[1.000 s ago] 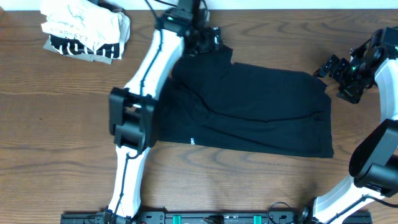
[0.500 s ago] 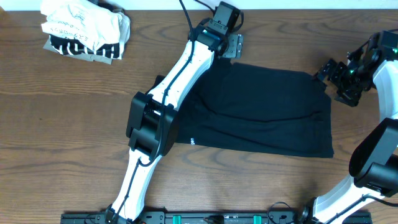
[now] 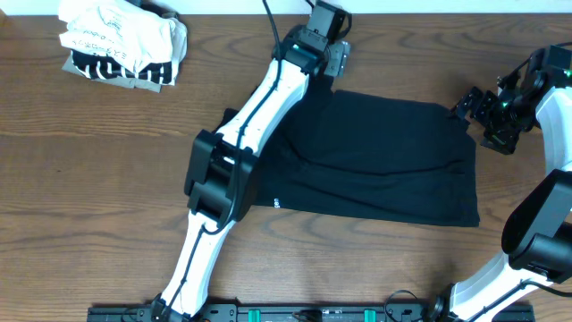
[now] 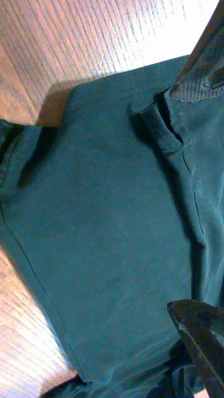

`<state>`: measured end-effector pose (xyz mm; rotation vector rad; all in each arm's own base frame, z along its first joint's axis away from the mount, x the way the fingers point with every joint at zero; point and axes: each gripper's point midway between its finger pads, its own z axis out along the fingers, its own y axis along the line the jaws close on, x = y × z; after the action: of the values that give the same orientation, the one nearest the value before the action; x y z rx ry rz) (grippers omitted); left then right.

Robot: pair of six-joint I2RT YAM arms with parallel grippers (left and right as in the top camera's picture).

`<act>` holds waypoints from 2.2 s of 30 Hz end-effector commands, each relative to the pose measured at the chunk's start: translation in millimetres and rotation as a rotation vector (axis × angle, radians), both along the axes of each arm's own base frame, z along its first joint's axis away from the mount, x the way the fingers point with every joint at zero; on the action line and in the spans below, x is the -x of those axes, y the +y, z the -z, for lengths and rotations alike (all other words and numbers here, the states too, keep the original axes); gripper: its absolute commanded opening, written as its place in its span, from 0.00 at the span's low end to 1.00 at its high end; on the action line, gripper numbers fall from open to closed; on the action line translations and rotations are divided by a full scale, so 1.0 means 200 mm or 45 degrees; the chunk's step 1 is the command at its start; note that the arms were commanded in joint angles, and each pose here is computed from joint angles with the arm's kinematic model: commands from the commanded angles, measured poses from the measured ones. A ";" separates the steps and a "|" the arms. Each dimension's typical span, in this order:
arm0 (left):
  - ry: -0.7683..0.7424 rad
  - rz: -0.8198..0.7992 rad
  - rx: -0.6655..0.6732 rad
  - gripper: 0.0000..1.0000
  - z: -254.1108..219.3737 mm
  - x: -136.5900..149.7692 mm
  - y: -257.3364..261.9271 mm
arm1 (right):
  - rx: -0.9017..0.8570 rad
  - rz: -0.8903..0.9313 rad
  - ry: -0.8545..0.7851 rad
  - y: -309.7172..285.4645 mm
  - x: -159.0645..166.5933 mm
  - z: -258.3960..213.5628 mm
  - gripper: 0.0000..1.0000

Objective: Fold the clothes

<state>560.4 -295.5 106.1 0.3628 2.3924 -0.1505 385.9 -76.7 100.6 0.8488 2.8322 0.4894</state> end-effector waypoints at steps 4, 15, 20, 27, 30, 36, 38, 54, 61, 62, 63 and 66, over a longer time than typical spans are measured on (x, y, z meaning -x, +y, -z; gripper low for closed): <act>0.035 0.044 -0.086 0.80 0.19 -0.01 -0.01 | -0.007 -0.065 0.015 0.03 0.03 0.01 0.99; 0.085 0.046 -0.114 0.80 0.37 -0.01 -0.02 | -0.008 -0.065 0.017 0.03 0.03 0.01 0.99; 0.089 0.047 -0.115 0.80 0.44 -0.02 -0.02 | -0.010 -0.065 0.023 0.03 0.03 0.02 0.99; 0.105 0.048 -0.127 0.80 0.50 -0.01 -0.02 | -0.010 -0.065 0.022 0.03 0.03 0.02 0.99; 0.093 0.054 -0.125 0.80 0.50 -0.02 -0.02 | -0.010 -0.065 0.022 0.03 0.03 0.02 0.99; 0.083 0.052 -0.120 0.72 0.49 -0.03 -0.03 | -0.009 -0.065 0.021 0.03 0.03 0.02 0.99; 0.081 0.044 -0.125 0.61 0.49 -0.04 -0.01 | -0.008 -0.059 0.016 0.03 0.03 0.01 0.99; 0.092 -0.002 -0.172 0.08 0.50 -0.03 0.03 | 0.245 0.150 -0.140 -0.20 -0.19 0.03 0.97; 0.108 -0.001 -0.182 0.06 0.51 -0.02 0.04 | 0.218 0.209 -0.029 -0.22 -0.21 0.25 0.94; 0.109 -0.001 -0.182 0.06 0.51 -0.02 0.04 | 0.210 0.209 -0.009 -0.22 -0.20 0.29 0.94; 0.109 -0.001 -0.182 0.06 0.51 -0.02 0.04 | 0.202 0.208 0.007 -0.22 -0.20 0.33 0.94; 0.111 -0.001 -0.184 0.06 0.52 -0.01 0.04 | 0.165 0.200 0.041 -0.20 -0.21 0.44 0.93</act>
<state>563.7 -291.4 11.9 0.4377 2.4758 -0.0160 429.5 -121.5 29.7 1.0086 2.7386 0.2527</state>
